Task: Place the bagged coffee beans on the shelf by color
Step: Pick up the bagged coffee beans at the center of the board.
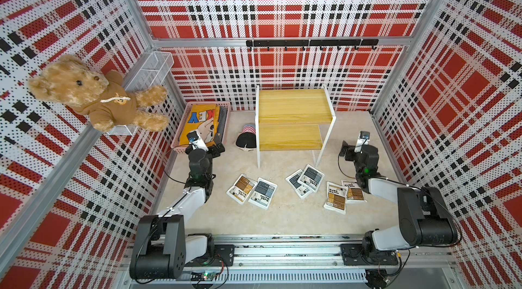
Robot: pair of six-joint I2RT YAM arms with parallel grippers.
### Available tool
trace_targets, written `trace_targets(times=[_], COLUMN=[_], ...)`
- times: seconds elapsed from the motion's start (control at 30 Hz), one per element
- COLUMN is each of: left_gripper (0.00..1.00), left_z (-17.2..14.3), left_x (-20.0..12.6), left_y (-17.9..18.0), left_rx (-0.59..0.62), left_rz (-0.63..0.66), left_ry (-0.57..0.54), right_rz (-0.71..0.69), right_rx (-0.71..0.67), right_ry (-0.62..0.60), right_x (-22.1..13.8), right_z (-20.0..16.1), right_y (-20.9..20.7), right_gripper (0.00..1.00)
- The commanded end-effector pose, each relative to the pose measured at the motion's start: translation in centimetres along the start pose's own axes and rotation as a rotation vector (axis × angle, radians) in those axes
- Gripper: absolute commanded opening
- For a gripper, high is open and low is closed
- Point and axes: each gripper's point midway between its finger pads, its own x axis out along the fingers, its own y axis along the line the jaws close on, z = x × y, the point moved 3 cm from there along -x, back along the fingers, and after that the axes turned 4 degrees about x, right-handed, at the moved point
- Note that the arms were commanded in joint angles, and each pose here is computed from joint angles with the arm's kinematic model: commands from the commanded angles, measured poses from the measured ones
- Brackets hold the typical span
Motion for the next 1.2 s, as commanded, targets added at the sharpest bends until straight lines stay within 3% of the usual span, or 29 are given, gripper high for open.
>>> trace_targets(times=[0.0,0.13,0.2,0.23,0.57,0.83,1.17], left_gripper=[0.99,1.00,1.00,0.99,0.94,0.94,0.94], left_z=[-0.3,1.1,1.4,1.4,-5.1,-7.1,-7.5], left_x=[-0.9,-2.8,-4.1,-4.7,-11.6,-16.4,-18.7], left_y=[-0.6,-2.8,-4.6,-5.5,-15.0,-21.6,-23.5], left_rx=[-0.073,-0.126,-0.152,-0.164,-0.179,-0.133,-0.126], left_rz=[-0.009,-0.069,-0.131,-0.165,-0.501,-0.758,-0.803], left_ry=[0.125,0.128,0.141,0.147,0.395,0.409,0.418], right_rz=[-0.110,-0.079,-0.050,-0.002,-0.023,-0.088,-0.023], right_rx=[0.110,0.184,0.199,0.226,0.363,0.409,0.408], right_ry=[0.204,0.359,0.274,0.471,0.927,1.078,1.129], right_x=[-1.6,-3.9,-4.8,-7.1,-17.2,-20.6,-20.4], right_z=[-0.7,-0.2,3.0,-0.2,-7.6,-12.4,-15.7], right_y=[-1.5,-0.6,-0.1,0.7,1.3,0.6,1.8], right_gripper=[1.00,1.00,1.00,1.00,1.00,0.98,0.87])
